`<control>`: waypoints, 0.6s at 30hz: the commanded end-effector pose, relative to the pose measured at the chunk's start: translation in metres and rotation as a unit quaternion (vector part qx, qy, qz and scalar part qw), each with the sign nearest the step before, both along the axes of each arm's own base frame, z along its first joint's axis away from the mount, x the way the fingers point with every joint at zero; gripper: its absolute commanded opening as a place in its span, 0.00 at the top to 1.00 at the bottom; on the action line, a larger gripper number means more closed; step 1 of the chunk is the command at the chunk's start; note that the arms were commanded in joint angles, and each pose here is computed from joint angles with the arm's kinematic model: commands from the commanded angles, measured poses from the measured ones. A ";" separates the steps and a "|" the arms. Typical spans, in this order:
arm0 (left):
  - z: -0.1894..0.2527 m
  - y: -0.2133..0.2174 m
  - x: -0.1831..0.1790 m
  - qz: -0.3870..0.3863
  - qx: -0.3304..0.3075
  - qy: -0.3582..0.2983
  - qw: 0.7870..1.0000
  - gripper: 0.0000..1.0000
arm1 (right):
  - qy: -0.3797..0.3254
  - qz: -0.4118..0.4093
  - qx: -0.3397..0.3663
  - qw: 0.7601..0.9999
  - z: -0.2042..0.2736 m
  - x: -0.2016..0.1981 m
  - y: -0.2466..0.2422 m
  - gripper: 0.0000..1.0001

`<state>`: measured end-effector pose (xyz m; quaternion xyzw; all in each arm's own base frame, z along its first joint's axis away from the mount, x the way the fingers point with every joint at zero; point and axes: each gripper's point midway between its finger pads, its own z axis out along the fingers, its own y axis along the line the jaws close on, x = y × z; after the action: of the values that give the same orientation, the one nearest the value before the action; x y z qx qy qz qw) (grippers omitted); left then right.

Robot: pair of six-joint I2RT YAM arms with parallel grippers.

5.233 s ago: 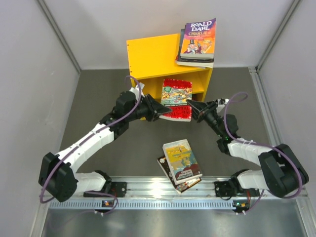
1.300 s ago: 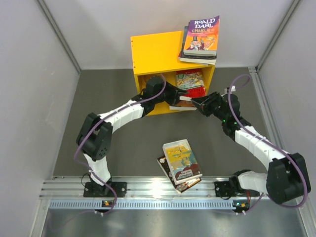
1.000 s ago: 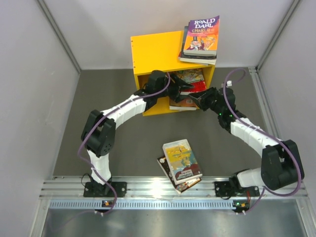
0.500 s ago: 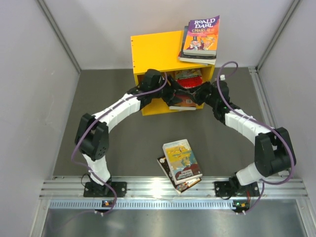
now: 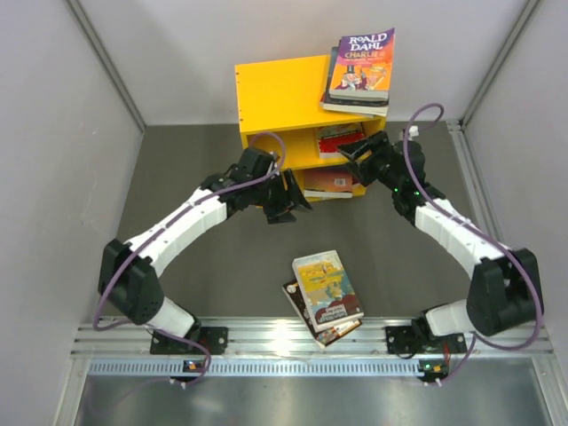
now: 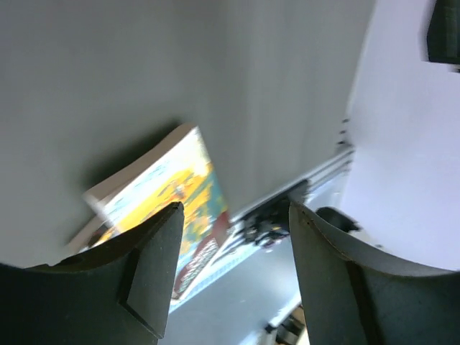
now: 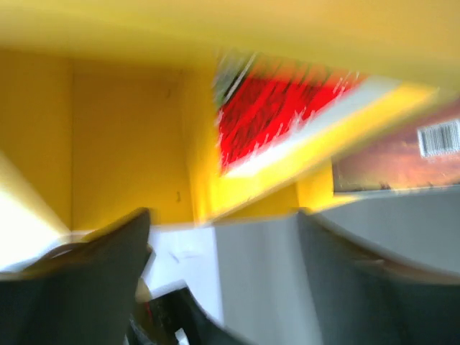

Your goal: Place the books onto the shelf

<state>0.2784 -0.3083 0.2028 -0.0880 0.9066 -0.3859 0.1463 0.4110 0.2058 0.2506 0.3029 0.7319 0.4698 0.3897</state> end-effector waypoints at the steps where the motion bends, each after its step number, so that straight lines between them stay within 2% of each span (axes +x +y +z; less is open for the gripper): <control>1: -0.017 0.043 -0.025 -0.025 0.085 -0.038 0.995 0.35 | -0.045 0.022 -0.043 0.998 0.027 -0.043 -0.015 0.12; 4: -0.042 0.057 -0.049 -0.046 0.103 -0.016 0.994 0.35 | 0.012 0.057 -0.090 0.994 -0.015 -0.079 -0.021 0.02; 5: -0.047 0.059 -0.054 -0.049 0.104 -0.012 0.993 0.35 | 0.011 0.067 -0.104 0.992 -0.017 -0.093 -0.025 0.01; 10: -0.080 0.066 -0.074 -0.075 0.114 0.011 0.991 0.35 | 0.145 0.107 -0.162 0.970 -0.103 -0.168 -0.047 0.01; 15: -0.096 0.054 -0.080 -0.105 0.102 0.013 0.989 0.34 | 0.249 0.157 -0.160 0.942 -0.164 -0.227 -0.050 0.02; 18: -0.103 0.048 -0.082 -0.118 0.116 0.001 0.986 0.29 | 0.278 0.173 -0.161 0.931 -0.184 -0.246 -0.050 0.02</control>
<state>0.1904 -0.2457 0.0976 -0.0015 0.9582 -0.2745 0.0801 0.1884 0.1529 0.0730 0.2443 0.9074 0.3010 0.1623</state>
